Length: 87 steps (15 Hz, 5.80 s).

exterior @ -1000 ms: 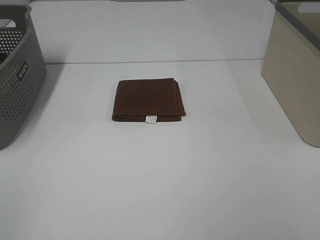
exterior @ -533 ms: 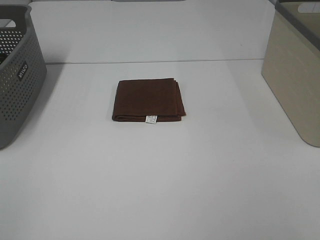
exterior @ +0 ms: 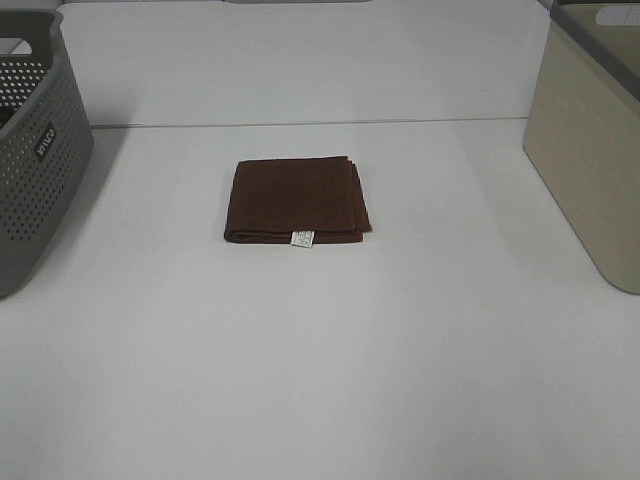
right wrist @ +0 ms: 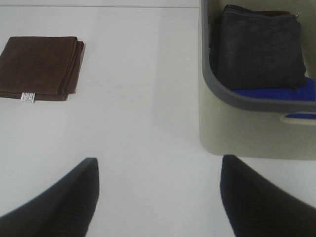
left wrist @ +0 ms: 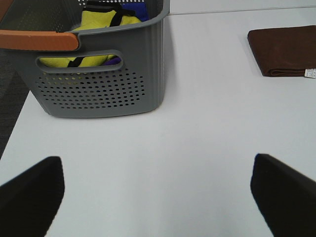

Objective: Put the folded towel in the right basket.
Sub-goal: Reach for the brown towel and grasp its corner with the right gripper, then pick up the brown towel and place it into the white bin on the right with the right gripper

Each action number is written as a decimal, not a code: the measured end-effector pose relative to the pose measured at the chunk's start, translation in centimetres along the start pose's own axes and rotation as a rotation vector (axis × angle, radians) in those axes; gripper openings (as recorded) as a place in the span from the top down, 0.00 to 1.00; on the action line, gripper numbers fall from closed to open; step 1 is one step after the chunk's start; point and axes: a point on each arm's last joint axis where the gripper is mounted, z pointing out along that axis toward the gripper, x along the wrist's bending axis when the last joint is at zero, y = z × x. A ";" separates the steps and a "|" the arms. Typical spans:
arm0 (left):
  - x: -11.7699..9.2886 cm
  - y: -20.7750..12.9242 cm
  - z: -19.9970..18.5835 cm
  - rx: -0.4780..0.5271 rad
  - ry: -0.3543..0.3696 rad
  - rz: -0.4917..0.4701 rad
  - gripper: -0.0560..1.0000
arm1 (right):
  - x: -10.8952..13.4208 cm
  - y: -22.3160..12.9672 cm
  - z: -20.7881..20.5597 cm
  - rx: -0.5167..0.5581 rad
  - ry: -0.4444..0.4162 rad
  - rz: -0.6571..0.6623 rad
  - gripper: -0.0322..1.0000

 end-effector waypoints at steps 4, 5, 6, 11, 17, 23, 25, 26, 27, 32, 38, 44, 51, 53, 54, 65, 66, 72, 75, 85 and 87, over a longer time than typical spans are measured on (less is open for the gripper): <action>0.0 0.0 0.0 0.000 0.000 0.000 0.02 | -0.6 6.8 4.6 0.060 0.038 0.036 0.33; 0.0 0.0 0.0 0.000 0.000 0.000 0.02 | -0.7 8.7 5.6 0.055 0.047 0.040 0.33; 0.0 0.0 0.0 0.000 0.000 0.000 0.02 | -0.8 10.3 6.7 0.060 0.060 0.034 0.33; 0.0 0.0 0.0 0.000 0.000 0.000 0.02 | 0.0 16.1 13.7 0.179 0.153 -0.017 0.33; 0.0 0.0 0.0 0.000 0.000 0.000 0.02 | 7.1 17.2 23.0 0.300 0.286 -0.154 0.33; 0.0 0.0 0.0 0.000 0.000 0.000 0.02 | 9.7 13.0 32.2 0.519 0.429 -0.039 0.33; 0.0 0.0 0.0 0.000 0.000 0.000 0.02 | 10.3 11.5 34.4 0.589 0.473 -0.002 0.33; 0.0 0.0 0.0 0.000 0.000 0.000 0.02 | 11.0 10.5 36.0 0.644 0.537 0.026 0.33; 0.0 0.0 0.0 0.000 0.000 0.000 0.02 | 11.2 10.1 36.6 0.657 0.559 0.037 0.33; 0.0 0.0 0.0 0.000 0.000 0.000 0.02 | 12.2 7.6 41.3 0.696 0.619 0.075 0.30; 0.0 0.0 0.0 0.000 0.000 0.000 0.02 | 12.6 3.3 46.3 0.746 0.625 0.099 0.30; 0.0 0.0 0.0 0.000 0.000 0.000 0.02 | 13.7 2.5 47.2 0.714 0.688 0.119 0.39; 0.0 0.0 0.0 0.000 0.000 0.000 0.02 | 14.1 2.3 47.6 0.693 0.697 0.116 0.90; 0.0 0.0 0.0 0.000 0.000 0.000 0.02 | 14.1 4.1 46.7 0.656 0.713 0.084 0.90; 0.0 0.0 0.0 0.000 0.000 0.000 0.02 | 14.1 5.7 45.7 0.620 0.717 0.051 0.90; 0.0 0.0 0.0 0.000 0.000 0.000 0.02 | 9.2 23.2 27.6 0.108 0.304 -0.325 0.90; 0.0 0.0 0.0 0.000 0.000 0.000 0.02 | 8.3 23.9 26.3 0.085 0.254 -0.339 0.90; 0.0 0.0 0.0 0.000 0.000 0.000 0.02 | -2.1 26.3 21.5 -0.007 0.107 -0.170 0.90; 0.0 0.0 0.0 0.000 0.000 0.000 0.02 | -7.1 25.9 20.2 -0.002 0.030 -0.093 0.90; 0.0 0.0 0.0 0.000 0.000 0.000 0.02 | -15.0 15.7 25.6 0.405 0.004 0.137 0.90; 0.0 0.0 0.0 0.000 0.000 0.000 0.02 | -15.1 15.8 25.4 0.405 -0.012 0.152 0.75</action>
